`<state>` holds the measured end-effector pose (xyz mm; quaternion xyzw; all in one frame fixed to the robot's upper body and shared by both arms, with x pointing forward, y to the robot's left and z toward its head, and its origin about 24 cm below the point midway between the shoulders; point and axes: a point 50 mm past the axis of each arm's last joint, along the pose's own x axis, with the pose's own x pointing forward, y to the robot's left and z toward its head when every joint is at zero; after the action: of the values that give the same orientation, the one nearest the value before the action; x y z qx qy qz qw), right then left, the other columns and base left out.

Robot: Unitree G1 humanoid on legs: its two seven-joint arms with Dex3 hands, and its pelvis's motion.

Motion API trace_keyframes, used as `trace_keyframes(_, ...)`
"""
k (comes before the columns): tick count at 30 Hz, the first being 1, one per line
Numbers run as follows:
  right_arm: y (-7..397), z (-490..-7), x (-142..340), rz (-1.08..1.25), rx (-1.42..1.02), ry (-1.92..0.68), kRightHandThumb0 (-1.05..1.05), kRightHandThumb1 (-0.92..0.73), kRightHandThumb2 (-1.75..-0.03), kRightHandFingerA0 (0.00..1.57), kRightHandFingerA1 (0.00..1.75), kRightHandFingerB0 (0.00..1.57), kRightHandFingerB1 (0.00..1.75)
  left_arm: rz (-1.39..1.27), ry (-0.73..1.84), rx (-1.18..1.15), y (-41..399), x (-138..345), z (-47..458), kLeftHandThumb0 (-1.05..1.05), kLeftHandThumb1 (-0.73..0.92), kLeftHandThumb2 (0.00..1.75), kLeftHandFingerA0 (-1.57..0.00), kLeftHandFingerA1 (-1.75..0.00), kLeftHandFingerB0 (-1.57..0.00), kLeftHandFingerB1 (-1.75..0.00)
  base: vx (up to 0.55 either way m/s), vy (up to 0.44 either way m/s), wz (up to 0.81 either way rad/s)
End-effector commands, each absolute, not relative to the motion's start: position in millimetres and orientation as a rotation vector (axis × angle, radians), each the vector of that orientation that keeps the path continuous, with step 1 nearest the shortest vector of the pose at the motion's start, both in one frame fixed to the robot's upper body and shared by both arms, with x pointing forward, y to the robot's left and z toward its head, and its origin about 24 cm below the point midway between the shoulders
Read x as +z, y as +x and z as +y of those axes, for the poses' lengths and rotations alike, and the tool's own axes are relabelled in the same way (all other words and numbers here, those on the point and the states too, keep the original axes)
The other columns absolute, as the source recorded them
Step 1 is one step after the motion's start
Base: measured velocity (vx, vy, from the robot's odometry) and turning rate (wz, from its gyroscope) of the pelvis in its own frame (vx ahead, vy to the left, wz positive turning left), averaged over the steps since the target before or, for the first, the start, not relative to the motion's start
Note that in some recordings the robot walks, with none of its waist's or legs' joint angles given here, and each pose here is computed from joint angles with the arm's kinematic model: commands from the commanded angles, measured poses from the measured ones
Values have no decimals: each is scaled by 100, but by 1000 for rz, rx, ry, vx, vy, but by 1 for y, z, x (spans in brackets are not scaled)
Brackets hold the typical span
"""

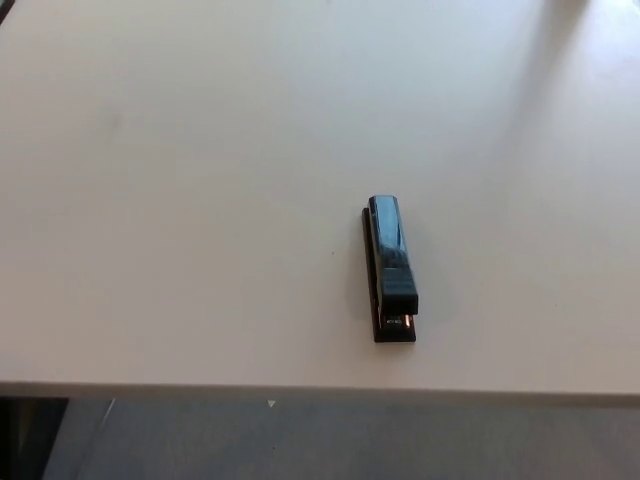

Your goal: The robot uses its right hand to press on the stapler that is in the middle of the desk

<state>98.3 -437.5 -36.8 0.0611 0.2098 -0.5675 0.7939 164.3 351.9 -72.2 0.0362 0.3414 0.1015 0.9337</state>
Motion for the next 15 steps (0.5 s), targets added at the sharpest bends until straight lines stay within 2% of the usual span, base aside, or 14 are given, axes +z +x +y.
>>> trace_keyframes(1,87,-497,56,-49,-1594,192,-16,-82,-64,110,108,72,86,661,51,223,168,-62,363,-60,90,104,0,-13,0,-13,0,0,0)
trace_keyframes(2,89,-504,74,-132,-1589,180,-20,-80,-64,117,96,74,88,665,55,222,168,-62,363,-60,90,104,0,-14,0,-13,0,0,0)
trace_keyframes(4,99,-512,107,-251,-1565,153,-24,-80,-63,121,93,71,88,669,72,218,167,-62,363,-60,90,105,0,-15,0,-14,0,0,0)
trace_keyframes(5,107,-513,126,-344,-1516,126,-23,-80,-64,120,102,68,93,673,85,212,167,-63,362,-60,91,106,0,-16,0,-15,0,0,0)
trace_keyframes(6,107,-513,126,-346,-1517,128,-23,-80,-64,120,102,68,93,672,85,212,168,-63,362,-60,91,106,0,-16,0,-15,0,0,0)
trace_keyframes(7,118,-513,149,-428,-1470,117,-20,-80,-63,118,107,68,91,671,84,213,168,-63,362,-47,92,89,0,-11,0,-10,0,0,0)
trace_keyframes(8,128,-509,169,-501,-1433,79,-15,-80,-63,117,108,72,88,671,89,213,168,-63,362,-47,91,89,0,-11,0,-10,0,0,0)
trace_keyframes(9,141,-504,194,-570,-1375,89,-14,-81,-63,114,108,70,87,673,86,210,167,-63,362,-47,92,89,0,-10,0,-10,0,0,0)
trace_keyframes(10,151,-499,214,-619,-1329,87,-15,-80,-63,112,113,71,88,671,88,210,167,-63,362,-59,90,105,0,-16,0,-16,0,0,0)
trace_keyframes(12,168,-484,245,-711,-1220,72,-13,-80,-63,112,118,72,93,672,91,210,166,-63,363,-59,89,105,0,-16,0,-16,0,0,0)
trace_keyframes(13,178,-474,260,-756,-1169,35,-10,-76,-74,115,115,78,102,674,91,211,166,-63,363,-60,89,105,0,-16,0,-16,0,0,0)
trace_keyframes(14,186,-467,269,-780,-1120,28,-8,-73,-79,117,111,76,103,675,93,211,166,-63,363,-60,90,105,0,-15,0,-15,0,0,0)
trace_keyframes(15,197,-457,282,-803,-1055,42,-5,-69,-86,119,113,81,100,677,93,211,166,-63,363,-60,89,105,0,-15,0,-15,0,0,0)
